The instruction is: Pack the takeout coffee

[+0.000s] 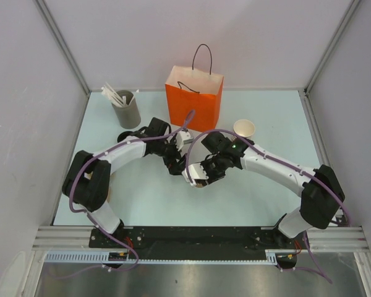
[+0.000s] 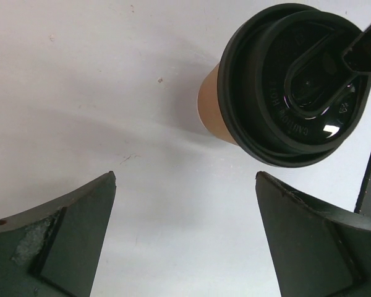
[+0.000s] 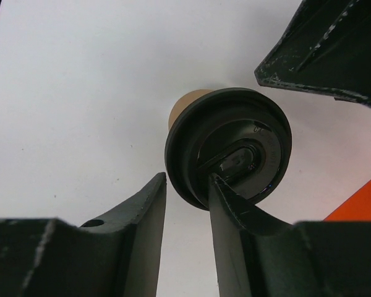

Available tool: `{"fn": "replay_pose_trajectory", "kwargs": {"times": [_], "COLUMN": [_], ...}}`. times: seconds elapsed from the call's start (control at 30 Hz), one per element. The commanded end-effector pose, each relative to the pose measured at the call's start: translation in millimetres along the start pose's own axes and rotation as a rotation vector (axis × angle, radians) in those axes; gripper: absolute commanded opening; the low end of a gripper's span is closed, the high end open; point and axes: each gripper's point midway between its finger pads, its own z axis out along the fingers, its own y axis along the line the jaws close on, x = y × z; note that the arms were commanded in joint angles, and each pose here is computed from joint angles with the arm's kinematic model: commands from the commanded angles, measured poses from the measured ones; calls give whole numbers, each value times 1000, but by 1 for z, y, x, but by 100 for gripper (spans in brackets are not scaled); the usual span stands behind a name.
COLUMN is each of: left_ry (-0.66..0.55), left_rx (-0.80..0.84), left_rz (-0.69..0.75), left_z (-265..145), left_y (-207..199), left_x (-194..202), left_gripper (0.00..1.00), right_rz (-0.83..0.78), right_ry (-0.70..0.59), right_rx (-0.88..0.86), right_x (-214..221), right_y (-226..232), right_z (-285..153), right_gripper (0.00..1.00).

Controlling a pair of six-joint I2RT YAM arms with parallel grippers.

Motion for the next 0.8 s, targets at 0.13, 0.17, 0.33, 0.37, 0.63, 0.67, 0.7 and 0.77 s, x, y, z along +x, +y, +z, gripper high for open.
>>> {"fn": "replay_pose_trajectory", "kwargs": {"times": [0.13,0.17,0.33,0.37,0.63,0.67,0.7,0.77], "left_ry": [-63,-65,-72,-76,-101,-103,-106,-111], "left_rx": [18,17,13,10,-8,-7,-12,-9], "left_rz": [37,37,28,34,35,34,38,41], "left_z": [-18,-19,-25,-28,-41,-42,-44,-45], "left_y": [-8,-8,-7,-7,-8,-9,-9,-11], "left_x": [-17,-17,-13,-14,-15,-15,-16,-17], "left_gripper": [99,100,100,99,99,100,99,99], "right_rz": [-10,-4,11,21,85,99,124,141], "right_ry": [16,18,14,11,54,77,86,114], "right_rx": [15,18,22,29,78,89,95,111], "right_x": [6,6,4,2,-6,-3,-3,0], "right_y": [-9,-10,-9,-11,-12,-13,-12,-14], "right_z": [6,6,6,6,6,6,6,6], "right_gripper": [34,33,27,23,9,9,8,8]}}
